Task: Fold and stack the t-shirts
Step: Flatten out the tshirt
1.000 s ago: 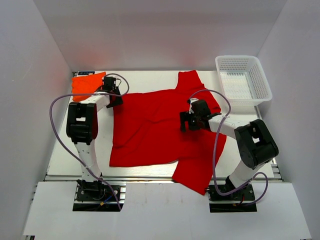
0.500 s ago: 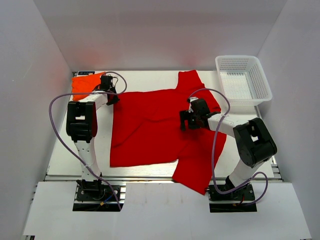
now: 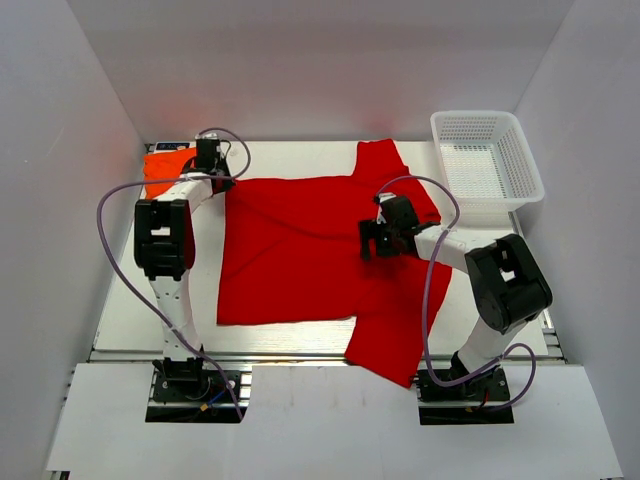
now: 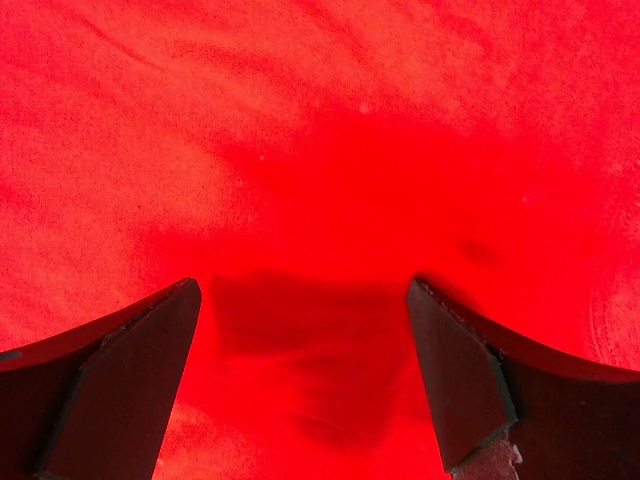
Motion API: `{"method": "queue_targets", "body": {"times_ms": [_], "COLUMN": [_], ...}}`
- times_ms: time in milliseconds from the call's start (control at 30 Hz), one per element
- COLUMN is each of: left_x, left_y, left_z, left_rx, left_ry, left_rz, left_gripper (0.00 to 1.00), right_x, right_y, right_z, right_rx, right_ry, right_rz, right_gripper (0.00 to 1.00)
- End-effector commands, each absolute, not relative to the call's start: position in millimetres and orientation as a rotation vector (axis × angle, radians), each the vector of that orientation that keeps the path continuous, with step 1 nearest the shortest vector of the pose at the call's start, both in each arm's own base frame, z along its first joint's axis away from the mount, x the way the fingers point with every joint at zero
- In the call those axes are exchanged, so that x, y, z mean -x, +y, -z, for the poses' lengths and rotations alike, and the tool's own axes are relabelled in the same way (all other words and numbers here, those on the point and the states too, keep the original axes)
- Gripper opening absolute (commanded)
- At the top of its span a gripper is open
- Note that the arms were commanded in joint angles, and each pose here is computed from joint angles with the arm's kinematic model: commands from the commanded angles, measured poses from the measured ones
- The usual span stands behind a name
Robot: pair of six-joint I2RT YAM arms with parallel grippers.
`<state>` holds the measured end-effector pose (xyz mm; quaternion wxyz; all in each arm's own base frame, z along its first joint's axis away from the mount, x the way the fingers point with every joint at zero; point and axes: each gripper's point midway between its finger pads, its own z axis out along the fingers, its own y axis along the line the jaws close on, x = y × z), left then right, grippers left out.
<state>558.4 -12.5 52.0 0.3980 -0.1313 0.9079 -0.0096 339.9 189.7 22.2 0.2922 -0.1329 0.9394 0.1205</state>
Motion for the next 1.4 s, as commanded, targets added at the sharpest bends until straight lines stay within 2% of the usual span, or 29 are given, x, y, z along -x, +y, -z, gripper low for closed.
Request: {"method": "queue_targets", "body": {"times_ms": [0, 200, 300, 367, 433, 467, 500, 600, 633, 700, 933, 1033, 1067, 1133, 1167, 1367], "left_x": [-574, -588, -589, -586, -589, -585, -583, -580, -578, -573, -523, -480, -460, -441, -421, -381], "left_y": [3, -3, -3, -1, 1, 3, 3, 3, 3, 3, -2, -14, -21, -34, -47, -109], "left_z": [-64, -44, -43, -37, -52, -54, -58, -82, -88, -106, -140, -145, -128, -142, -123, -105], "left_rx": [0.313, 0.260, 0.263, 0.271, 0.274, 0.280, 0.280, 0.277, 0.277, 0.286, 0.351, 0.375, 0.373, 0.356, 0.327, 0.201], "left_ry": [2.273, 2.338, 2.361, 2.385, 2.361, 2.366, 2.363, 2.335, 2.332, 2.311, 2.312, 2.323, 2.367, 2.324, 2.370, 2.310], "left_rz": [-0.003, 0.081, 0.078, 0.061, 0.051, 0.036, 0.036, 0.039, 0.040, 0.047, 0.088, 0.136, 0.160, 0.257, 0.343, 0.749], "left_gripper": [0.00, 0.01, 0.17, 0.20, 0.29, 0.39, 0.57, 0.78, 0.91, 1.00, 1.00, 1.00, 1.00, 1.00, 1.00, 1.00], "right_x": [-321, -322, -322, -323, -326, -327, -328, -329, -330, -333, -339, -333, -334, -333, -337, -390], "right_y": [175, 174, 177, 178, 179, 178, 182, 192, 196, 201, 202, 185, 176, 167, 165, 178], "right_z": [5, 7, 4, 1, -2, -6, -10, -23, -30, -42, -93, -101, -105, -104, -109, -130], "right_rx": [0.341, 0.345, 0.354, 0.360, 0.361, 0.359, 0.373, 0.389, 0.398, 0.398, 0.320, 0.209, 0.166, 0.125, 0.086, 0.028], "right_ry": [2.632, 2.641, 2.634, 2.628, 2.614, 2.603, 2.593, 2.551, 2.530, 2.491, 2.357, 2.371, 2.358, 2.353, 2.342, 2.320], "right_rz": [-0.260, -0.258, -0.266, -0.270, -0.276, -0.276, -0.296, -0.370, -0.394, -0.428, -0.471, -0.406, -0.346, -0.310, -0.303, -0.276], "right_gripper": [0.90, 0.90, 0.90, 0.90, 0.90, 0.90, 0.90, 0.90, 0.90, 0.90, 0.90, 0.90, 0.90, 0.90, 0.90, 0.90]}}
